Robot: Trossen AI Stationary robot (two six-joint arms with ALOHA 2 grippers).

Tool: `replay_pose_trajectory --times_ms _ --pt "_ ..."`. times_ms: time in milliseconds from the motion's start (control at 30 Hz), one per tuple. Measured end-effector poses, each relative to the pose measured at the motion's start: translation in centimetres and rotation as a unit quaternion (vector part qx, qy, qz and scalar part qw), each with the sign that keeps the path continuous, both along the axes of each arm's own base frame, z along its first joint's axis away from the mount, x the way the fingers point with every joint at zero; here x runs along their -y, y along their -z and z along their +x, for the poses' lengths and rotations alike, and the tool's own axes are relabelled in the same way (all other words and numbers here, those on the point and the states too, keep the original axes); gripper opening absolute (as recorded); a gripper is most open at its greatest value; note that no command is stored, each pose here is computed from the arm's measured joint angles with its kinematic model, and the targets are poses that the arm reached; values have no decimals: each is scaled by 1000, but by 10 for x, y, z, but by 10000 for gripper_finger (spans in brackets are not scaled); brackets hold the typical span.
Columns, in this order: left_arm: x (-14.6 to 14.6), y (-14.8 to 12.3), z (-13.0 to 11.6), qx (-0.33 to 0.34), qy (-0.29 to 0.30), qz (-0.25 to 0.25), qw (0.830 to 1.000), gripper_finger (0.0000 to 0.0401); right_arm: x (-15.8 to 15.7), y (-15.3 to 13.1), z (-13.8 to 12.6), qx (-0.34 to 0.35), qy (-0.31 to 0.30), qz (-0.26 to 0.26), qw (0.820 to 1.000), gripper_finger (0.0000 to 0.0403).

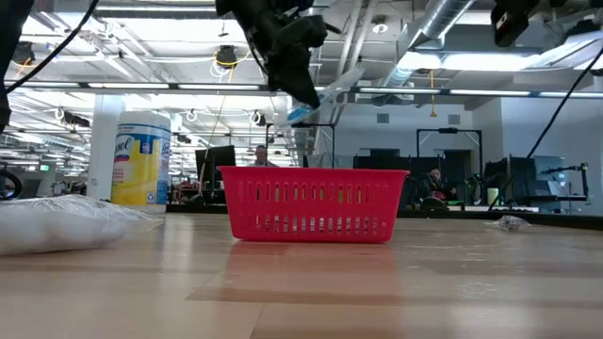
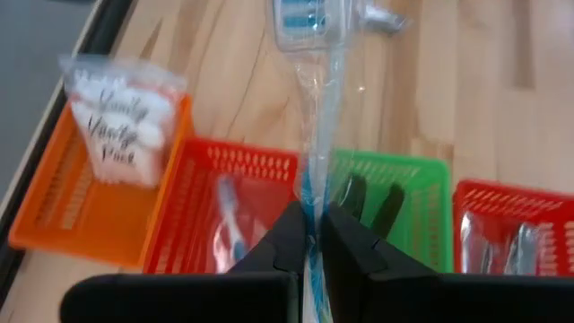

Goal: Pick & Place Travel size toiletries
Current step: Put the blue toothbrush into the top red basket

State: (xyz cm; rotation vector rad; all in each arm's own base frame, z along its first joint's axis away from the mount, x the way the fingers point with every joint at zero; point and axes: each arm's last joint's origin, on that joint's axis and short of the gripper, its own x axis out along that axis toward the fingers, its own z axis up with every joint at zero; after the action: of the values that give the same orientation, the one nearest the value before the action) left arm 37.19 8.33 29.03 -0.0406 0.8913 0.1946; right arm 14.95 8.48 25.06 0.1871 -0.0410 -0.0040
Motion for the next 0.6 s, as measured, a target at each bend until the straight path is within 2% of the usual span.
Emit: replay_pose_trajectory --times_ms 333,433,600 --pt "-10 14 -8 -68 -17 -18 997 10 2 1 0 3 -11 -5 1000 92" --pt "-12 21 -8 -90 -20 -23 995 10 3 0 1 7 -31 -11 999 92" --pt "-14 23 0 -113 -18 -27 993 10 3 -3 1 88 -98 -24 991 92"
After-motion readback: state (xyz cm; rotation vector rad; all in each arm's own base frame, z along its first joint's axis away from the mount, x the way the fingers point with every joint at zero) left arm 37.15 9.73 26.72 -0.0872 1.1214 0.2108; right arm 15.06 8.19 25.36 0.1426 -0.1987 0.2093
